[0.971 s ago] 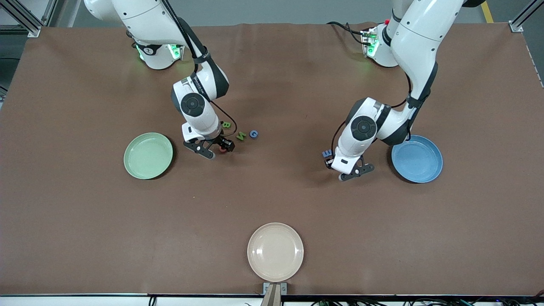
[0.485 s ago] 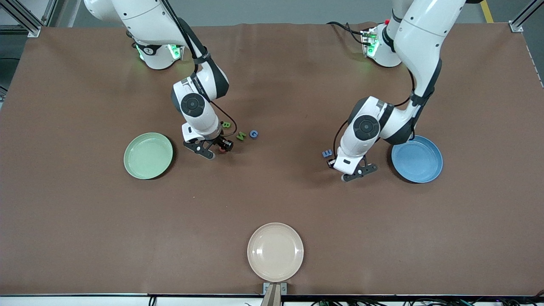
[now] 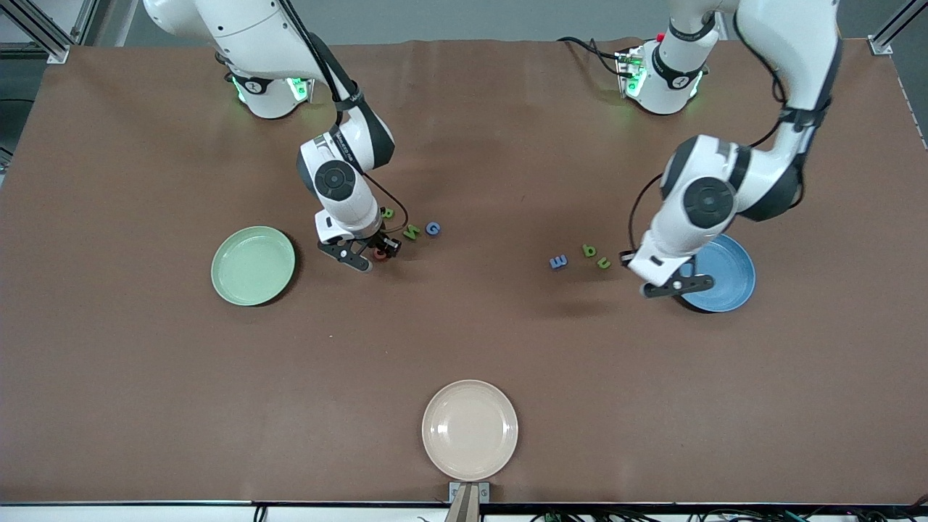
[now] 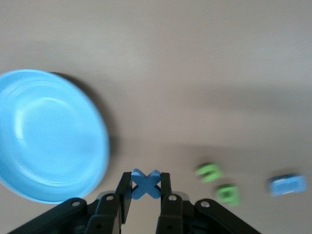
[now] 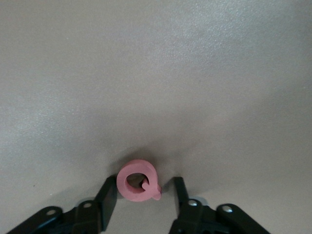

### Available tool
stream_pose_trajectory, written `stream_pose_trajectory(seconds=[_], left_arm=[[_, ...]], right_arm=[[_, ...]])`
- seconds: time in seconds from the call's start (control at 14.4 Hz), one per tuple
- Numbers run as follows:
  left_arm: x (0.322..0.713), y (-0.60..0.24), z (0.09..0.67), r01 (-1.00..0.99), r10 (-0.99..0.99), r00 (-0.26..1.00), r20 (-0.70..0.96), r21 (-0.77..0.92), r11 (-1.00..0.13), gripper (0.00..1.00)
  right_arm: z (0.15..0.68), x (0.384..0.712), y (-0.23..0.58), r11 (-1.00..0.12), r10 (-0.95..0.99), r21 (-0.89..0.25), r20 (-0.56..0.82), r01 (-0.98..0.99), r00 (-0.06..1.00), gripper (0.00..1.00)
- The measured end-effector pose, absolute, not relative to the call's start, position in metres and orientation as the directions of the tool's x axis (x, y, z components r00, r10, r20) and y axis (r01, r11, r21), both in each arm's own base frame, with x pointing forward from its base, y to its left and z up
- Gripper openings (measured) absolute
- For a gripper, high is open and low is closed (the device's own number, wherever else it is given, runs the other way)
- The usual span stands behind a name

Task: Sort upper and lower case letters into plates
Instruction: 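Grasp blue x with the left gripper while the right gripper grasps pink Q, then drop x in the blue plate while the right gripper carries Q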

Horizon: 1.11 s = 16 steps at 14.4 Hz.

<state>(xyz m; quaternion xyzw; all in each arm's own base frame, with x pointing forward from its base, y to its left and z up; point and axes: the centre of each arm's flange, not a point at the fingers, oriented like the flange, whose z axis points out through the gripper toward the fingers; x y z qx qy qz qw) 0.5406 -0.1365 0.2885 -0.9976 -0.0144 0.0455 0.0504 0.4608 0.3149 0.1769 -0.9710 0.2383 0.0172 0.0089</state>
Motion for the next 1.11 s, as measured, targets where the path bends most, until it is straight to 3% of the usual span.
stream_pose_trajectory(seconds=[0.07,0.42,0.83,1.11], left_arm=[[0.535,-0.113,0.286,-0.014,-0.004,0.995,-0.103,-0.099,-0.995,0.28],[0.509,-0.013,0.250,-0.172,-0.166,0.984,-0.068,-0.088,-0.981,0.28],[0.497,0.023,0.211,-0.257,-0.249,0.966,-0.067,-0.134,-0.957,0.28],[0.497,0.021,0.194,-0.266,-0.260,0.964,-0.061,-0.119,-0.957,0.28]], right_arm=[[0.178,0.462,0.316,-0.886,-0.463,-0.012,-0.036,-0.463,0.886,0.37],[0.187,0.477,0.301,-0.887,-0.461,-0.006,-0.028,-0.461,0.887,0.37],[0.266,0.524,0.192,-0.942,-0.336,0.018,-0.056,-0.335,0.940,0.37],[0.277,0.512,0.116,-0.960,-0.278,-0.001,-0.079,-0.279,0.957,0.37]])
